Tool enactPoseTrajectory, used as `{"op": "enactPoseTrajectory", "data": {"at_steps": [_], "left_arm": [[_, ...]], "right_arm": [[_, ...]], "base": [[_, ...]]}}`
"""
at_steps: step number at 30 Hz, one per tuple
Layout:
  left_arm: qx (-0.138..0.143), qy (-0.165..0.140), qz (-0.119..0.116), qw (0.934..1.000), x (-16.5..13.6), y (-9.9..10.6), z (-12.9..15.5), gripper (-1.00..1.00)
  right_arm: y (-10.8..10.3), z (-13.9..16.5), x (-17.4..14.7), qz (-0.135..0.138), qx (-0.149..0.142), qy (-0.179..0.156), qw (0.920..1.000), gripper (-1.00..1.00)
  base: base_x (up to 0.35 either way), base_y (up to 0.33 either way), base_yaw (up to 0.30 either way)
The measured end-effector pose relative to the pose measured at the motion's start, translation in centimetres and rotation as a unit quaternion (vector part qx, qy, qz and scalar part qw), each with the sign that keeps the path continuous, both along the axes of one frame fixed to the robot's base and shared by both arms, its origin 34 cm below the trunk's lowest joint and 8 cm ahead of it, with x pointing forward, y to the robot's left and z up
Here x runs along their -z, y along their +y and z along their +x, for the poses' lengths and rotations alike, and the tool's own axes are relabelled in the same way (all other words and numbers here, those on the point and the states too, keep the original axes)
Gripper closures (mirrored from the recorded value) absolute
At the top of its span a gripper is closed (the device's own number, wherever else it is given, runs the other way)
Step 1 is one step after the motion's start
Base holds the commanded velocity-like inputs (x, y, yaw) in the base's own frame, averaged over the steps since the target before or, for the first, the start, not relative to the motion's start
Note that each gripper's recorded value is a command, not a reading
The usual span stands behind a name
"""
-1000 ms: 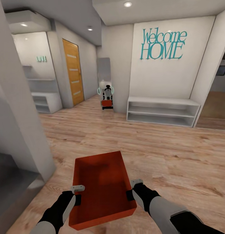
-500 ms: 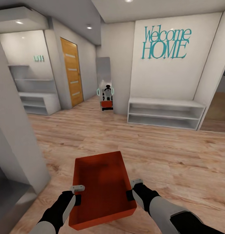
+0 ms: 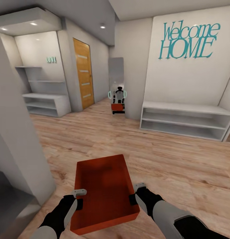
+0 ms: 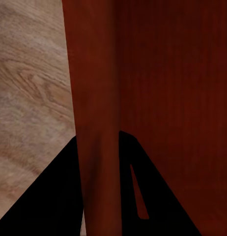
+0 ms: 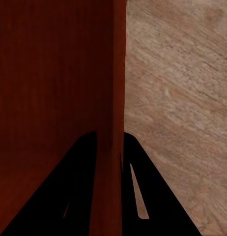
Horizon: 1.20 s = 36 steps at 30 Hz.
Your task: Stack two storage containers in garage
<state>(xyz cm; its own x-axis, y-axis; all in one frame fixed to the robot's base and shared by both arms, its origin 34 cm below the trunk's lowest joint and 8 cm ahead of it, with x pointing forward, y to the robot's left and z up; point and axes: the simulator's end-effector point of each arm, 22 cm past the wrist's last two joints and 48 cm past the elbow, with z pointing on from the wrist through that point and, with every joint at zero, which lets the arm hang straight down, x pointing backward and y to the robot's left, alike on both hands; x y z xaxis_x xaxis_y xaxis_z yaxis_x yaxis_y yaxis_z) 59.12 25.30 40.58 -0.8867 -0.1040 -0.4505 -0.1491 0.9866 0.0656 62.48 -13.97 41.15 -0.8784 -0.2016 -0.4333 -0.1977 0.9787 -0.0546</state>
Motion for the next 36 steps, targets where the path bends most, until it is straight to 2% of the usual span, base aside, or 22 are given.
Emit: {"op": "enactPoseTrajectory", "data": {"at_steps": [7, 36], "left_arm": [[0.0, 0.0, 0.0, 1.0, 0.0, -0.01, 0.01, 1.0], [0.0, 0.001, 0.0, 1.0, 0.05, -0.02, -0.03, 1.0]], "right_arm": [[-0.01, 0.0, 0.0, 0.0, 0.0, 0.0, 1.0, 1.0], [-0.02, -0.08, 0.06, 0.0, 0.001, 0.001, 1.0, 1.0]], "base": [[0.341, 0.0, 0.18], [0.341, 0.0, 0.003]]}}
